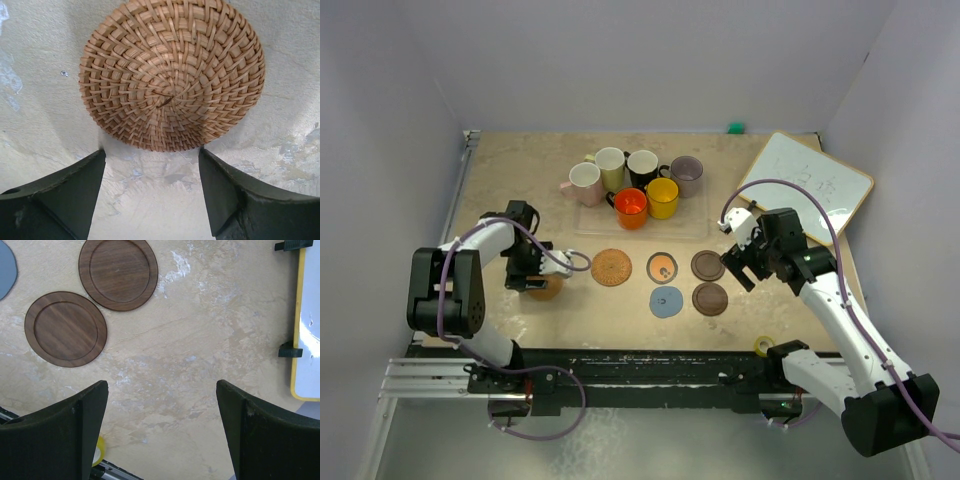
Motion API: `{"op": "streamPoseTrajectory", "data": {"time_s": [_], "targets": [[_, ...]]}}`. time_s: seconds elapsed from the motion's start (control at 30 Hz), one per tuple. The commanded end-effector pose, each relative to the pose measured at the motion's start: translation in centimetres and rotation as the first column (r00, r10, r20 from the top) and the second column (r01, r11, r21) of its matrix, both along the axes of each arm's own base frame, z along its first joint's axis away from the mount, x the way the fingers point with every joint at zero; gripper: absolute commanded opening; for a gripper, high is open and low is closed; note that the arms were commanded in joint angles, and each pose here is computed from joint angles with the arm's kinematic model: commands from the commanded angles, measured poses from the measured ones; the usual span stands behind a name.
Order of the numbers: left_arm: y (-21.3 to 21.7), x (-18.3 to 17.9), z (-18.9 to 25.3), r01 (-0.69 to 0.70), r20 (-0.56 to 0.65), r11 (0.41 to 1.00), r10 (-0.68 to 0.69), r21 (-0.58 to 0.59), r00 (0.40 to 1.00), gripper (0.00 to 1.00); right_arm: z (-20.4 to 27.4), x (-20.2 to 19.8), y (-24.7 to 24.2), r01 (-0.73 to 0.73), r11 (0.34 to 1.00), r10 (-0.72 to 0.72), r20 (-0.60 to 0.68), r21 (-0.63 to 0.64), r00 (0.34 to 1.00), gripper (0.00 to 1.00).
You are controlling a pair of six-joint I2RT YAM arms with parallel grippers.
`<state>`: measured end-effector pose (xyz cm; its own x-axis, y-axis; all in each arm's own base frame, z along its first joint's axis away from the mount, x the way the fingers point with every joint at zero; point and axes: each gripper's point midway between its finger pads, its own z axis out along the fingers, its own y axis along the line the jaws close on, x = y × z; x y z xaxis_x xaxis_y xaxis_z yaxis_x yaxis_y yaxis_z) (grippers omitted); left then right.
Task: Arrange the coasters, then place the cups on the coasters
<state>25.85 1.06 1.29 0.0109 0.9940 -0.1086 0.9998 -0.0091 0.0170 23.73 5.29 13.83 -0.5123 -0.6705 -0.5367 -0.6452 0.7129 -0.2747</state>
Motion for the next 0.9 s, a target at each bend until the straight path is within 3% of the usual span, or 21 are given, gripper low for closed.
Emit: {"op": "streamPoseTrajectory", "data": {"time_s": [0.0,0.4,0.87], "targets": [[-1.8,-0.7,-0.6,0.076,-0.013,0.993,-0.077,-0.086,0.997,0.72,0.0,-0.3,0.3,-0.018,1.0,0.018,-0.004,0.011,1.0,0.91],[-6.9,-5.1,-1.3,0.158,-0.001,0.982,-0.159,-0.104,0.987,0.68,-0.1,-0.1,0.3,-0.02,1.0,0.02,-0.006,0.007,1.0,0.91],[-13.4,-7.8,-0.7,0.091,-0.026,0.986,-0.096,-0.138,0.995,0.66,0.1,0.0,0.2,-0.016,1.0,0.016,0.002,0.003,1.0,0.91]]}}
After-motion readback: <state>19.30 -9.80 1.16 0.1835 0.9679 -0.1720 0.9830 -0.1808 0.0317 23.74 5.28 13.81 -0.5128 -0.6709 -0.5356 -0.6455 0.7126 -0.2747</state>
